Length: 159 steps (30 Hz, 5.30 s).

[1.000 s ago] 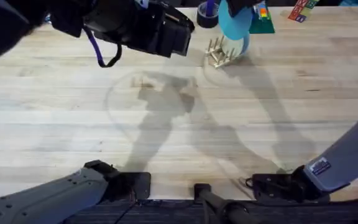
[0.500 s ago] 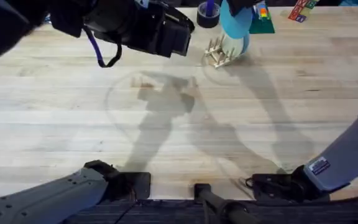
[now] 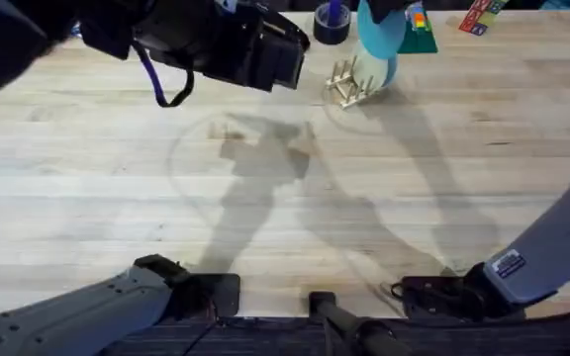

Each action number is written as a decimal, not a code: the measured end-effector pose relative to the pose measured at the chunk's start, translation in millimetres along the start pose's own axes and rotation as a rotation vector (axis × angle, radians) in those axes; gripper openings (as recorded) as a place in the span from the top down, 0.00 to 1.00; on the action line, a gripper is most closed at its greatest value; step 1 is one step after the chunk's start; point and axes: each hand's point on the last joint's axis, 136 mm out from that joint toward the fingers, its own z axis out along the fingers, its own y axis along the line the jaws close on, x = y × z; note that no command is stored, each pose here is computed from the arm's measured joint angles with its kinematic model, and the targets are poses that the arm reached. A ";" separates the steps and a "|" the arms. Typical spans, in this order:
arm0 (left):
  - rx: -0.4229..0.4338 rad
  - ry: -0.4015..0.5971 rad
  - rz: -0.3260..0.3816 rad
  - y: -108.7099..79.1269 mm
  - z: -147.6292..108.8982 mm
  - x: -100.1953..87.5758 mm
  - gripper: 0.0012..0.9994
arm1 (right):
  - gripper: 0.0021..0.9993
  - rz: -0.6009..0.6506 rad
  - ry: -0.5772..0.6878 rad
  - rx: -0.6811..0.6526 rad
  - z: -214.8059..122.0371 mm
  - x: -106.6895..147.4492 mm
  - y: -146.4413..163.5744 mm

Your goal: Pick up the plates from the table one by one and place each into a slot on the dish rack.

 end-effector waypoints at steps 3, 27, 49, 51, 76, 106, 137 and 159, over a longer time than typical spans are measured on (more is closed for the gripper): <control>0.000 0.000 0.000 0.1 0.0 0.0 0.01 | 0.97 0.003 0.001 0.001 0.0 0.2 -0.3; 0.000 0.000 0.000 0.1 0.0 0.0 0.01 | 0.97 -0.014 0.078 -0.011 49.2 4.5 1.0; 0.000 0.000 0.000 0.0 0.0 0.0 0.01 | 0.97 -0.003 0.128 -0.063 79.2 15.1 -9.0; 0.000 0.000 0.000 0.0 0.0 0.0 0.01 | 0.97 -0.003 0.126 -0.063 79.3 14.7 -9.1; 0.000 0.000 0.000 0.0 0.0 0.0 0.01 | 0.97 -0.009 0.141 -0.071 98.2 12.7 -7.5; 0.000 0.000 0.000 0.0 0.0 0.0 0.01 | 0.76 0.008 0.228 -0.094 103.6 30.0 -1.3; 0.000 0.001 0.000 0.1 0.0 0.2 0.01 | 0.01 0.051 -0.045 -0.043 -103.8 11.1 0.4; 0.013 0.090 0.021 -0.9 -1.0 21.8 0.01 | 0.00 0.089 0.055 -0.060 -112.5 143.5 27.9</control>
